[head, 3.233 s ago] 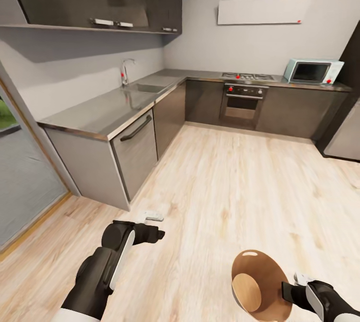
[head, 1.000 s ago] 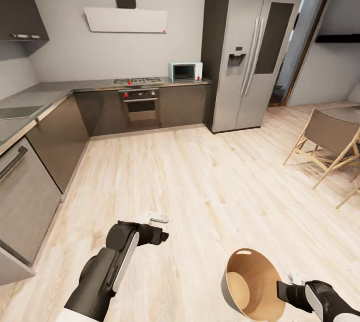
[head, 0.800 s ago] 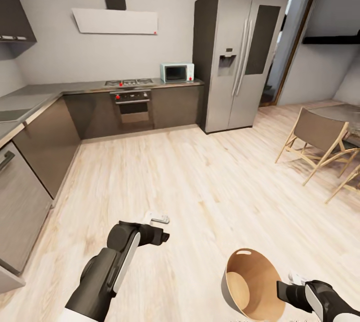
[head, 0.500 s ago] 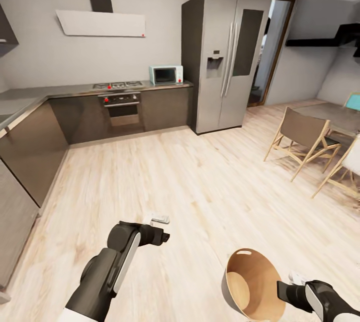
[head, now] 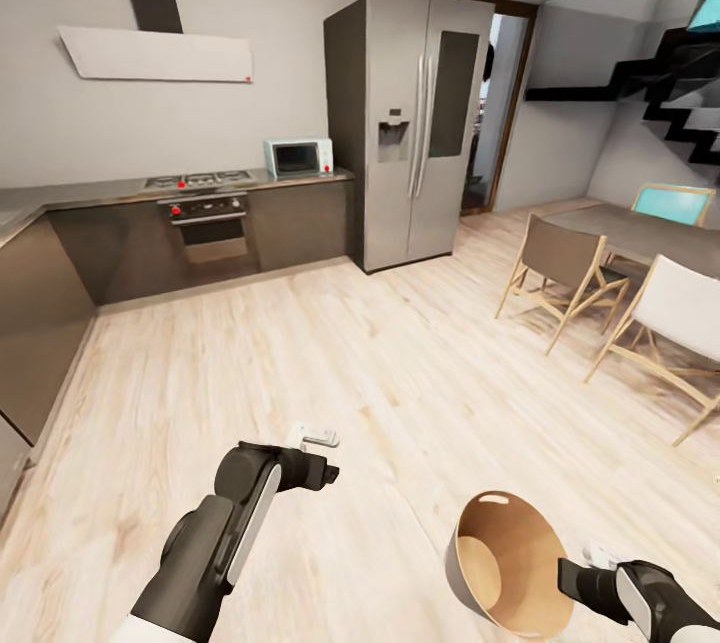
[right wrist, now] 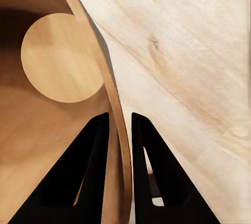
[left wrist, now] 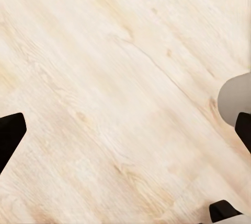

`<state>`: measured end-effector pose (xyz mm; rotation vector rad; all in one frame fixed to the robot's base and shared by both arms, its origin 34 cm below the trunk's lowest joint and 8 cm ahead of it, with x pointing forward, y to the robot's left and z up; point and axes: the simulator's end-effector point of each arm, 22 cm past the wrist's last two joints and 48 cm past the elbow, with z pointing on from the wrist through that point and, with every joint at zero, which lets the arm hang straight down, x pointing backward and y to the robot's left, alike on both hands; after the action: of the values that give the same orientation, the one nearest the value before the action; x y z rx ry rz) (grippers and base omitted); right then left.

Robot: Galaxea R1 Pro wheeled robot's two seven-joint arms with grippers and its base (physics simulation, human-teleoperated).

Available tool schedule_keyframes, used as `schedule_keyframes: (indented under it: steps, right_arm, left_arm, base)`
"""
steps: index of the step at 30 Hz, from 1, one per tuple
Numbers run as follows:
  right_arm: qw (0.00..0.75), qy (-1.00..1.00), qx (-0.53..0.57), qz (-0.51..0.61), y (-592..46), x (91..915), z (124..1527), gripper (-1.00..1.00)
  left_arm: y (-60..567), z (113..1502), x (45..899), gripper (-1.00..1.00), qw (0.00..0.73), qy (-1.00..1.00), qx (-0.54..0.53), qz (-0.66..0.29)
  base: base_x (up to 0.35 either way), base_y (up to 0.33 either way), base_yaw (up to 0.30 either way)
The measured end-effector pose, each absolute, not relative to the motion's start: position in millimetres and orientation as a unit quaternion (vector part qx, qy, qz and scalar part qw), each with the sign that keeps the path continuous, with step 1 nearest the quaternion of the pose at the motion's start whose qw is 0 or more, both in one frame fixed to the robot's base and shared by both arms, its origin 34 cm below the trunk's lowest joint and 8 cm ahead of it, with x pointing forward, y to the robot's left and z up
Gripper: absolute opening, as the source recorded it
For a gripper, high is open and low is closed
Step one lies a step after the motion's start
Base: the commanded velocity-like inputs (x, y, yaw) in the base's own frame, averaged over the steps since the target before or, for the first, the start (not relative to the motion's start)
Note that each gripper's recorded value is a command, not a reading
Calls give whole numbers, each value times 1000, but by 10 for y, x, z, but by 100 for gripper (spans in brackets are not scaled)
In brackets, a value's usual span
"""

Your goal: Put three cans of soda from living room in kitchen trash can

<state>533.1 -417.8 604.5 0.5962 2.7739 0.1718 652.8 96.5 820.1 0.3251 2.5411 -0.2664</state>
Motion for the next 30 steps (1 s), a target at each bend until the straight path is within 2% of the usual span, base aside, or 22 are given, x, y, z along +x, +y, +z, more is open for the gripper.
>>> schedule_keyframes:
  steps: [30]
  right_arm:
    - [171,960,197,103,-4122,5434,6178,-100]
  left_arm:
    - [964,8274,6539,100,286,945,122,-99]
  base:
    - [0,0,-246]
